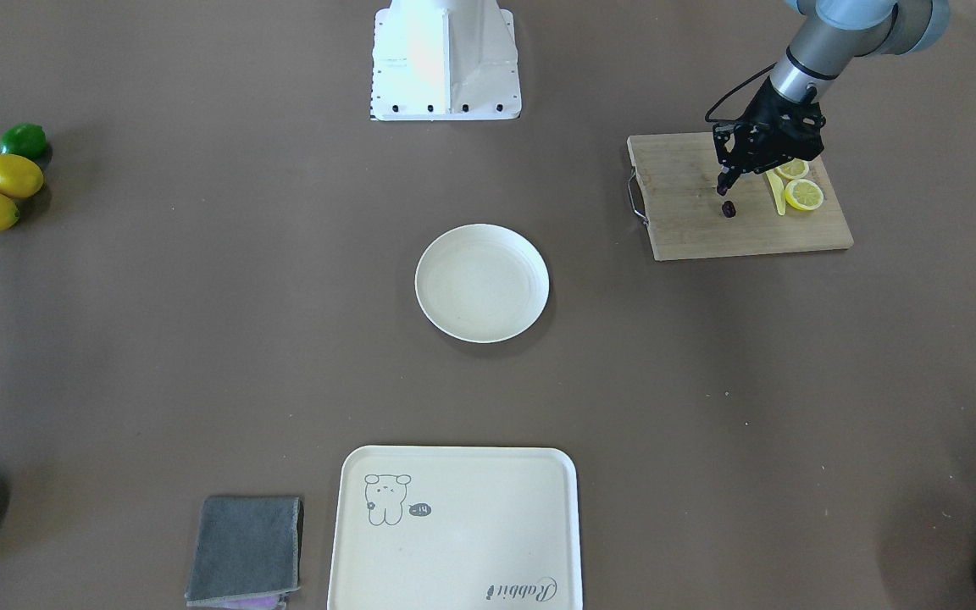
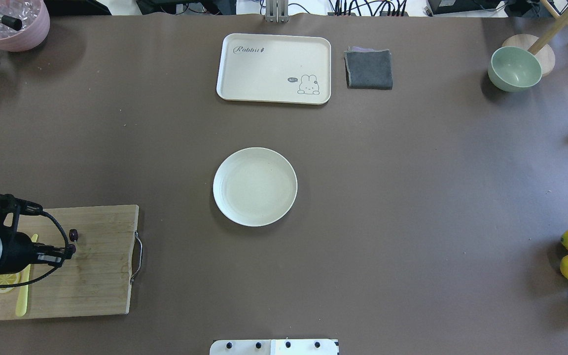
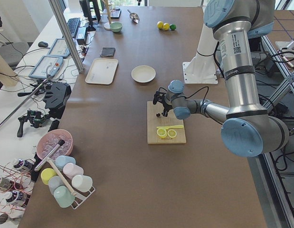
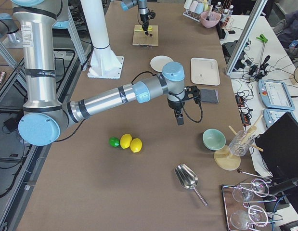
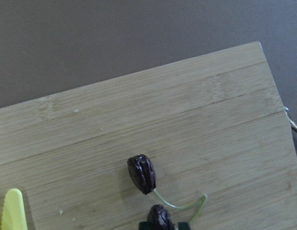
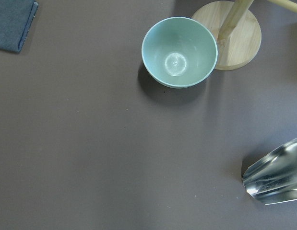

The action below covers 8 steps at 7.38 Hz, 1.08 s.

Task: Place red cherry on plate
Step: 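Lower the left gripper onto the dark red cherries and grasp their stems, then lift the cherries with the left gripper and carry them over the white plate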

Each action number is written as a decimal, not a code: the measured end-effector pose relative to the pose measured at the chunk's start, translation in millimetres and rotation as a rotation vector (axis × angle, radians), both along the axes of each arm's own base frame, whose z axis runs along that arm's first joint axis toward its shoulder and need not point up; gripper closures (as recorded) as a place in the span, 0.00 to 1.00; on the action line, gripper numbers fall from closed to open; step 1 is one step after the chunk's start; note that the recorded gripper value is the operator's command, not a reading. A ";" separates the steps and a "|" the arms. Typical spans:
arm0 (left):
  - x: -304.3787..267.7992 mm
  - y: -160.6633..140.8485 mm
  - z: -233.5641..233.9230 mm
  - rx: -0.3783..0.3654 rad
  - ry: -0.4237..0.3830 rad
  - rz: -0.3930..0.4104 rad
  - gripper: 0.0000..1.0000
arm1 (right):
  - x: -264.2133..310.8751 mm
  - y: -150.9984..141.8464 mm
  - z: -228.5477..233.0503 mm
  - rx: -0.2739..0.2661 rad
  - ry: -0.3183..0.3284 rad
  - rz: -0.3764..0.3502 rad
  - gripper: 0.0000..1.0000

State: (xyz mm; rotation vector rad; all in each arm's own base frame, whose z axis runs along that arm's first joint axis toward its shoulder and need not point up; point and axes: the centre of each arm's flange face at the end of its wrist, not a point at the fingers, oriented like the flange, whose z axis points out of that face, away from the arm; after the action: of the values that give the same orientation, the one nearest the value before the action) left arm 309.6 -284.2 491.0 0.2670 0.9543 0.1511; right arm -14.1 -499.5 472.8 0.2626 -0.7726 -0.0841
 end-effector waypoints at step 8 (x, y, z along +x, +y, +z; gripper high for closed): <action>183.0 -106.2 -227.8 -0.113 0.312 -0.185 0.48 | 16.5 29.7 43.5 -0.074 0.016 0.024 0.00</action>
State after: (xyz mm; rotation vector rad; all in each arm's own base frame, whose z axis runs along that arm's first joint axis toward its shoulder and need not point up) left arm 492.6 -390.3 263.2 0.2778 1.2363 -0.1181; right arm 2.4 -469.8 516.3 0.2003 -0.7550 -0.0349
